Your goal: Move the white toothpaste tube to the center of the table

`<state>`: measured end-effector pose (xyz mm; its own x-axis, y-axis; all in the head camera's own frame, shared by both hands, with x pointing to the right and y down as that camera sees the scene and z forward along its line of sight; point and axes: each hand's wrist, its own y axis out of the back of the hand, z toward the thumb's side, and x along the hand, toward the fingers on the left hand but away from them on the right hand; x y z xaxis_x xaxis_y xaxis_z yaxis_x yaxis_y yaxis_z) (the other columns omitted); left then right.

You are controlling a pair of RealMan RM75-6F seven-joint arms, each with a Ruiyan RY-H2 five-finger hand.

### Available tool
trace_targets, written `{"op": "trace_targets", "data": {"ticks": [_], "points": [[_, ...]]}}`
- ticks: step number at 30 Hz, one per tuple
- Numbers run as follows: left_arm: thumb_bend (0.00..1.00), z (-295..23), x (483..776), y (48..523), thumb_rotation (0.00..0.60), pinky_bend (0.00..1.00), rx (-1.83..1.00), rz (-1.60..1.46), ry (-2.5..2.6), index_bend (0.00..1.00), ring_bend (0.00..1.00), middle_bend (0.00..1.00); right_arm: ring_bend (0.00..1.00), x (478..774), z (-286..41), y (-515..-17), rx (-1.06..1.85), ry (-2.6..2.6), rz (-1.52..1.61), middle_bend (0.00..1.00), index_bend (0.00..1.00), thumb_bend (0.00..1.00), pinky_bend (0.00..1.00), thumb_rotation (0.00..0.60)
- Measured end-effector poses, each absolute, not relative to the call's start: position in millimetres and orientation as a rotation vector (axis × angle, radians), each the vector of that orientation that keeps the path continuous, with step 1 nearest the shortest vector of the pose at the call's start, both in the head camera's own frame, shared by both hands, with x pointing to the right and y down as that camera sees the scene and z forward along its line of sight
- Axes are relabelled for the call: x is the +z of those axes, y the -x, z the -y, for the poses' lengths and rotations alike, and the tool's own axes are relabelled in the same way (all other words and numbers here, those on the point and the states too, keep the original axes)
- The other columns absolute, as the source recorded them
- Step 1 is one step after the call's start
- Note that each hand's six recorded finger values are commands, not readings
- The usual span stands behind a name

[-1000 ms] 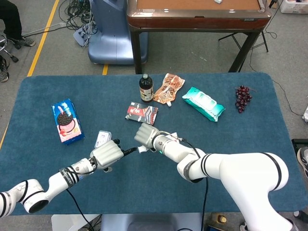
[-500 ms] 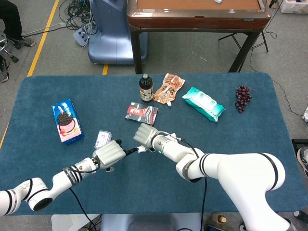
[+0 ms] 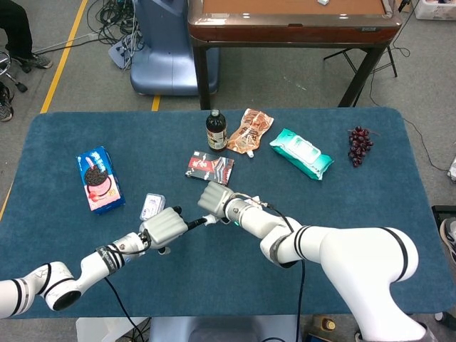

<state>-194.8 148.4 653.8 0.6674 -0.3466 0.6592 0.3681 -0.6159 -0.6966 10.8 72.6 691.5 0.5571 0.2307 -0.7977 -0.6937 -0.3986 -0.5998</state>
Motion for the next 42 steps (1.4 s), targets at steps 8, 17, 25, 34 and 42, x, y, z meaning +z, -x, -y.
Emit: {"op": "trace_targets", "data": {"ticks": [8, 17, 25, 34, 42], "points": [[0.11, -150, 657, 192, 0.6, 0.23, -1.024, 0.015, 2.008, 0.0, 0.52, 0.54, 0.78, 693, -72, -10, 1.05, 1.705, -0.386, 0.77, 0.87, 0.97, 0.59, 0.6], [0.11, -150, 660, 194, 0.6, 0.23, -1.039, 0.017, 2.018, 0.0, 0.52, 0.54, 0.78, 693, -73, -8, 1.036, 1.711, -0.386, 0.77, 0.87, 0.97, 0.59, 0.6], [0.11, -152, 664, 199, 0.6, 0.23, -1.055, 0.027, 2.01, 0.0, 0.52, 0.54, 0.78, 692, -73, -9, 1.033, 1.718, -0.387, 0.77, 0.89, 0.97, 0.59, 0.6], [0.11, -156, 665, 205, 0.6, 0.23, -1.073, 0.046, 2.004, 0.0, 0.52, 0.54, 0.82, 690, -72, -10, 1.031, 1.729, -0.375, 0.79, 0.92, 0.97, 0.59, 0.6], [0.11, -156, 665, 201, 0.6, 0.23, -1.066, 0.046, 2.008, 0.0, 0.52, 0.54, 0.85, 686, -74, -7, 1.016, 1.755, -0.355, 0.81, 0.95, 0.97, 0.59, 0.6]]}}
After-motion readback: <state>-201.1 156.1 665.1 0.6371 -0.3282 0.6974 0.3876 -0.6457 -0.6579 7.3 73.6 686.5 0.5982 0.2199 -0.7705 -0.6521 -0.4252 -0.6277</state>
